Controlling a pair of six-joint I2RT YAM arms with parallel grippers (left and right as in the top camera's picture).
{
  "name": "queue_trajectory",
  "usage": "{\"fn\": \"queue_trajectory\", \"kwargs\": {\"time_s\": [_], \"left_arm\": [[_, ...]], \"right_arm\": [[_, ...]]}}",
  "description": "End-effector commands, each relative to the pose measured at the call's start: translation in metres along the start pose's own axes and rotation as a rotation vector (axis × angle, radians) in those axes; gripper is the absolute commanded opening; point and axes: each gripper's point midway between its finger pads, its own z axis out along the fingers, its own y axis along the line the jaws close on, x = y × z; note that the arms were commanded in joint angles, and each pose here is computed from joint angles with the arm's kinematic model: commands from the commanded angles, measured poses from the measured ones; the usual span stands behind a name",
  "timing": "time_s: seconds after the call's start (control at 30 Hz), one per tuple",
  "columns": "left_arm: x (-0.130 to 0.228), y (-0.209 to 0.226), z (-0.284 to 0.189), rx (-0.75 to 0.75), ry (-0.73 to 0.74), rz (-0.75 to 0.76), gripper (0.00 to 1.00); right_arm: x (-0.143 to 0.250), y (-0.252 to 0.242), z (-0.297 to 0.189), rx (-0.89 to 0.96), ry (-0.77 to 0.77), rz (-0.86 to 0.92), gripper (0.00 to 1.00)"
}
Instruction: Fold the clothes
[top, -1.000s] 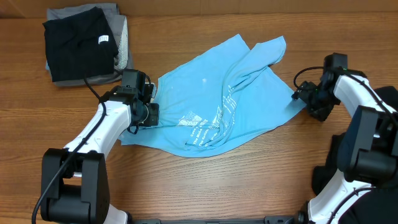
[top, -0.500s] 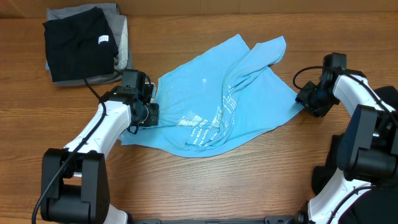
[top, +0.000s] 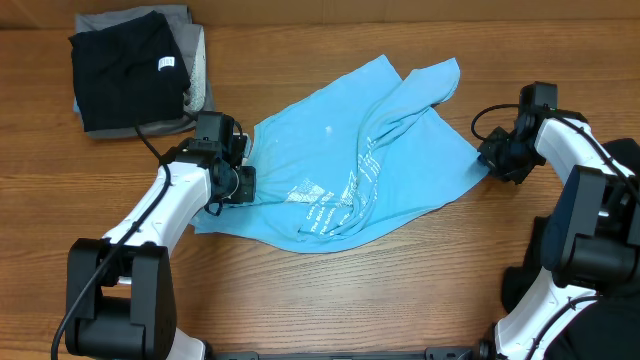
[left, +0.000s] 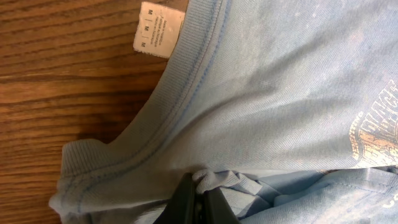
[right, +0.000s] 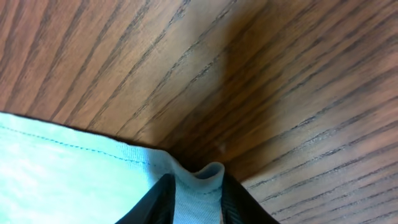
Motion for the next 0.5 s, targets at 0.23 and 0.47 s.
{"fn": "queue_trajectory", "kwargs": {"time_s": [0.23, 0.47], "left_arm": [[-0.012, -0.004, -0.013, 0.011, -0.045, -0.015, 0.04], [-0.032, -0.013, -0.055, 0.04, -0.124, -0.006, 0.04]], "right_arm": [[0.014, -0.023, 0.029, 0.112, 0.058, 0.044, 0.04], [0.005, -0.003, 0.007, 0.029, 0.044, 0.049, 0.04]]}}
